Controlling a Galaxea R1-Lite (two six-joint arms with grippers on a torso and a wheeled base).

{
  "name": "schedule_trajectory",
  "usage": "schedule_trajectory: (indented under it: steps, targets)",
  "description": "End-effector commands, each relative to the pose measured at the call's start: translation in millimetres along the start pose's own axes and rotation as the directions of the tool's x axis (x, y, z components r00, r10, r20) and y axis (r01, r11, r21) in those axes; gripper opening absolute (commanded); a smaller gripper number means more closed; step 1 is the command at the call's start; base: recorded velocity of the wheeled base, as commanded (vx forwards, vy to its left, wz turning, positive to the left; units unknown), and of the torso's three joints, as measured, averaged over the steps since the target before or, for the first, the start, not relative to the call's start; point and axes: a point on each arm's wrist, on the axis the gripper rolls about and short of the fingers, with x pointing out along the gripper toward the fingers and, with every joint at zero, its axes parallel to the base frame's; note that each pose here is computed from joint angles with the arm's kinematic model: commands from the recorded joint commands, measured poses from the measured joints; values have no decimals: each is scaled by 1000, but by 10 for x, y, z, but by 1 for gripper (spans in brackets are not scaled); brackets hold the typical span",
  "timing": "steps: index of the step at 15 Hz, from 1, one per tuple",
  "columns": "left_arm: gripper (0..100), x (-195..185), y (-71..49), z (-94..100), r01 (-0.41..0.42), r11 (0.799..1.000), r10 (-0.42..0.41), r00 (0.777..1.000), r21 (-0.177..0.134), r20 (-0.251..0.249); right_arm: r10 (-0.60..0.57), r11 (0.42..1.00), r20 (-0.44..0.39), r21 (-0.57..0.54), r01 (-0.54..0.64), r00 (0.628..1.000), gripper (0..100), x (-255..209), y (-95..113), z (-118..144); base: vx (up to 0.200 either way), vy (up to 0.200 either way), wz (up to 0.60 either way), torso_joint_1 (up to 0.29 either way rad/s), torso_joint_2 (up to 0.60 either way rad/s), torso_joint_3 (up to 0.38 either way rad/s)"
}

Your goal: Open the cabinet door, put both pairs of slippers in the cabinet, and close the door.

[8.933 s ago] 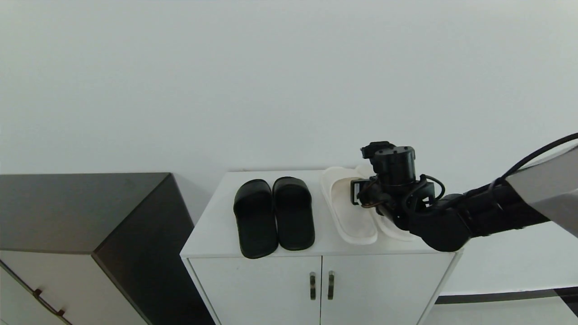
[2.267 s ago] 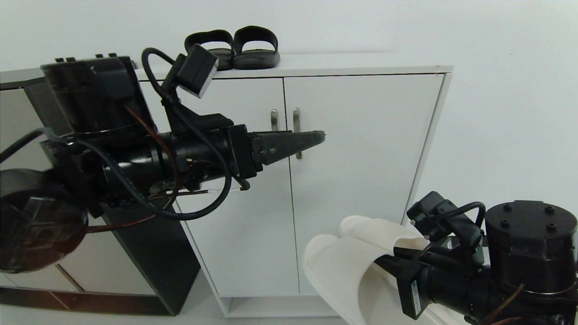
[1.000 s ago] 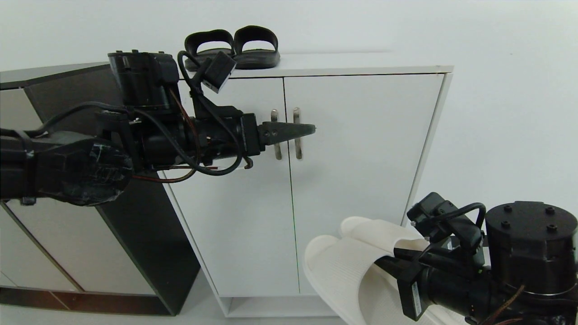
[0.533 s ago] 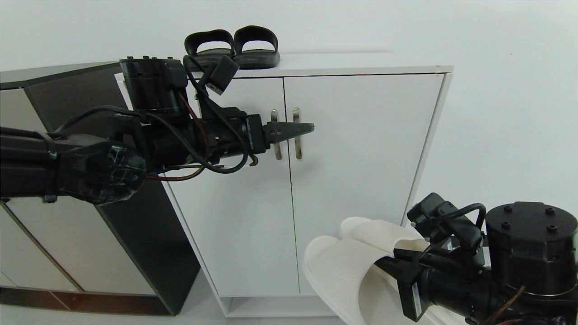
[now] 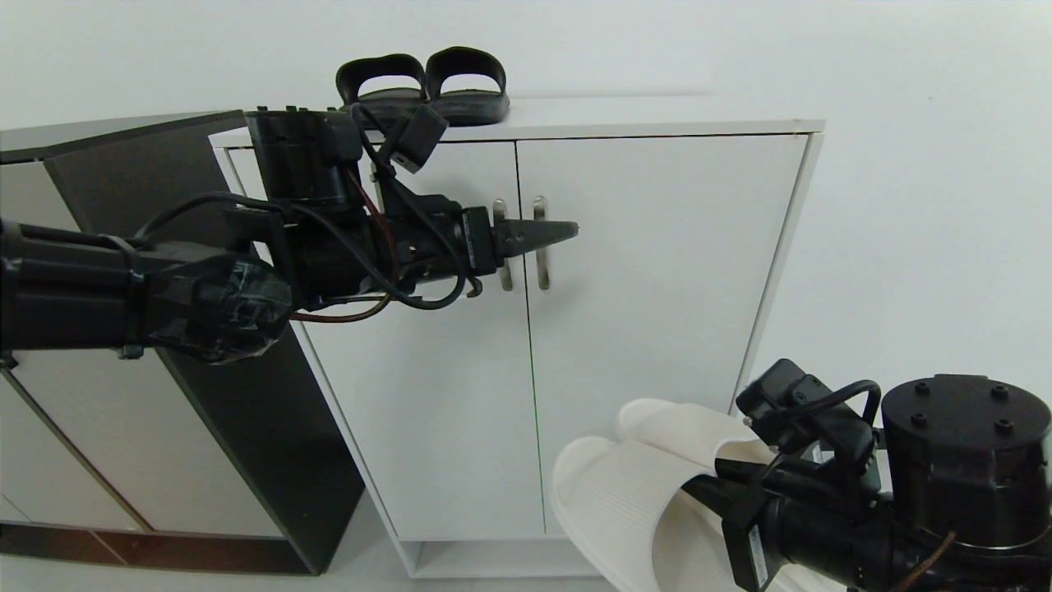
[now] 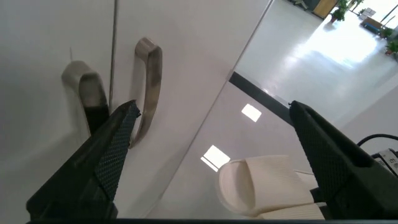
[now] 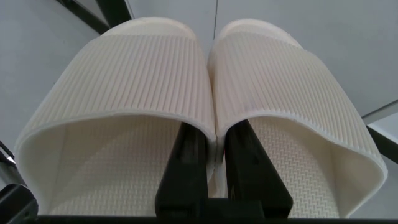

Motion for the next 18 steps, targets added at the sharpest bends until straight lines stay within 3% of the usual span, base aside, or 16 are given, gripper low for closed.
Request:
schedule_trajectory:
  steps: [1,8,9,18]
  targets:
    - [100,52,35,-36,-1,1000,1,1000,-6,-9,0,1000,1,0,0,1000,0,-7,-1,-1,0,0,0,0,0,0]
    - [100,128,73,-93,1,1000,-1,1000,-12,-21,6,1000,9,-2,-6,1000,0,-17,5,-19,0,0,0,0,0,0]
    - [0,142,85,-103,0,1000,0,1000,-14,-23,9,1000,13,-6,-9,1000,0,-18,9,-14,0,0,0,0,0,0]
    - [0,121,-11,-111,20,1000,-20,999,-12,-27,75,997,3,-19,-75,997,0,-92,38,-69,0,0,0,0,0,0]
